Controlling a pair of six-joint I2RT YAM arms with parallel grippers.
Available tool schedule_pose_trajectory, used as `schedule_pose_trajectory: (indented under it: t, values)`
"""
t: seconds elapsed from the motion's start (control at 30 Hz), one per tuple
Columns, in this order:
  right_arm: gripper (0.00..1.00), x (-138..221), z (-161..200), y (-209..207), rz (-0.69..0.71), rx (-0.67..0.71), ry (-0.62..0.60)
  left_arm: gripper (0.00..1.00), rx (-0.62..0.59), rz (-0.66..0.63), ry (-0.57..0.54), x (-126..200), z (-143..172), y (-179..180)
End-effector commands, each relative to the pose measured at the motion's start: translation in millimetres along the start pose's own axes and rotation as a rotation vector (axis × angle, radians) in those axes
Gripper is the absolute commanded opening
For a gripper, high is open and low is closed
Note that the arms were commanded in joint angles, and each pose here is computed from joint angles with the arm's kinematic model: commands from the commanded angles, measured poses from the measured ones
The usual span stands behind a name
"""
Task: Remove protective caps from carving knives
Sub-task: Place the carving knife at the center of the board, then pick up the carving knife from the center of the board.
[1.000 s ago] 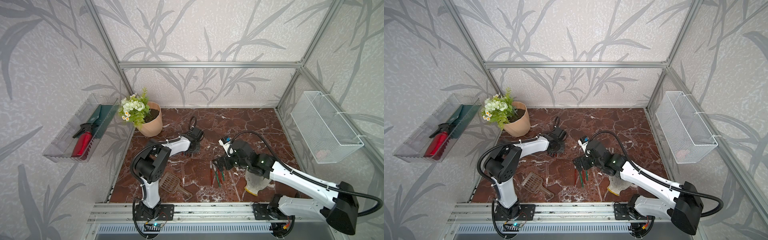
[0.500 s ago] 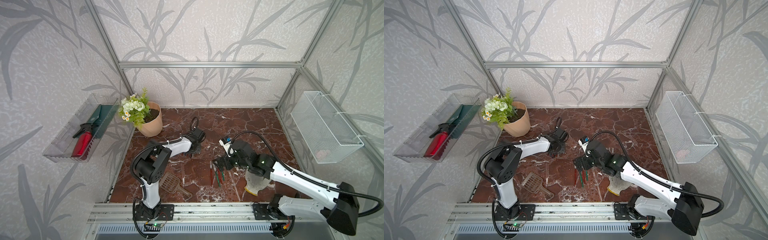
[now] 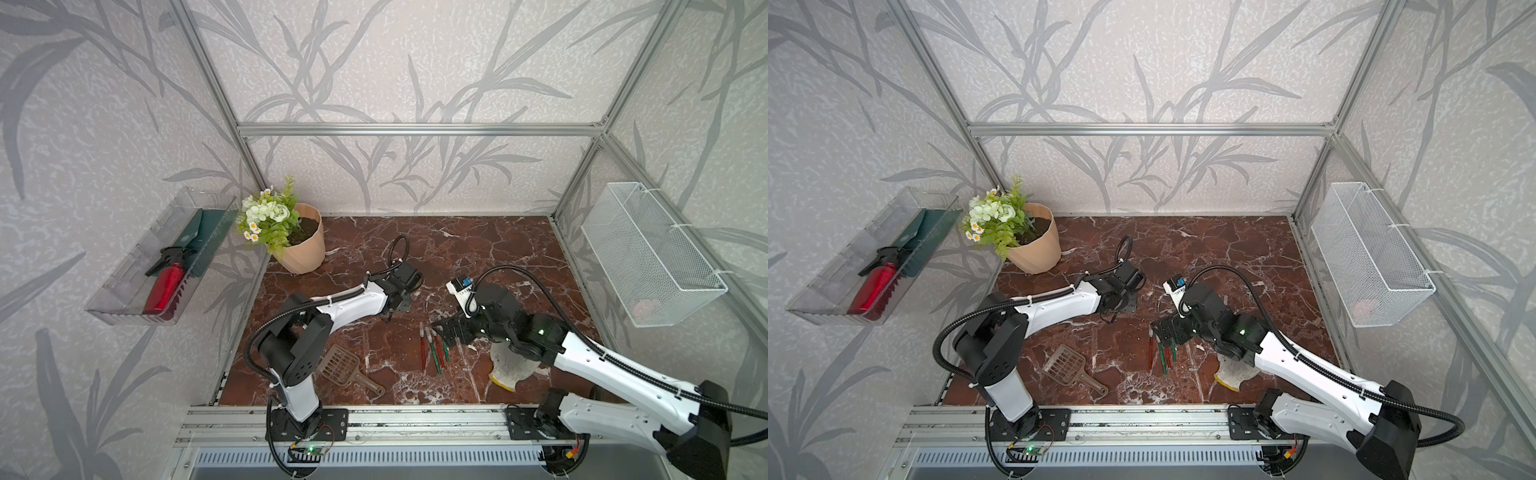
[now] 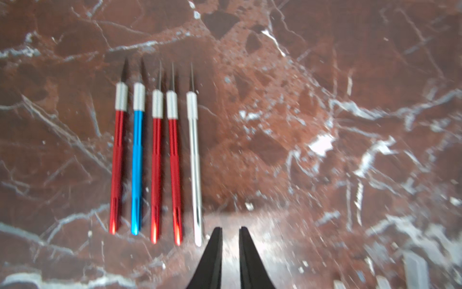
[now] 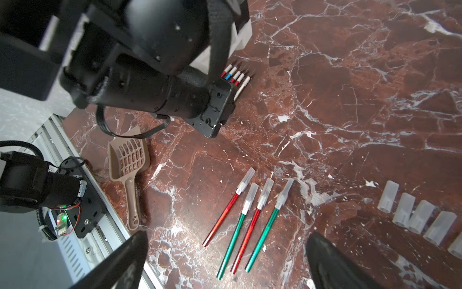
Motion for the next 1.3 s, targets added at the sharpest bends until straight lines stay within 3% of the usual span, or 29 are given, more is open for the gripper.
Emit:
schedule_pose_trajectory:
  t: [0.0, 0.53, 1.27]
  values:
    - [0.99, 16.4, 10.0, -1.7, 0.017, 0.041, 0.049, 0.18, 0.055, 0.005, 0.021, 15.4, 18.1, 0.3]
    - [0.99, 44.3, 43.7, -14.4, 0.047, 0.021, 0.088, 0.18, 0.095, 0.102, 0.04, 50.2, 89.6, -31.3]
    - [0.99, 46.4, 53.3, -20.4, 0.08, -0.016, 0.091, 0.25, 0.073, 0.165, 0.11, 41.7, 124.1, -65.1]
Point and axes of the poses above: each gripper's point midway between its finger pads, its own x axis back along the fingers, its own y axis along the line the jaws close on, z = x × y, the point moved 9 cm from there along x, back along the fingers, and after that the axes turned 2 degrees about -x, right-handed, at the moved point
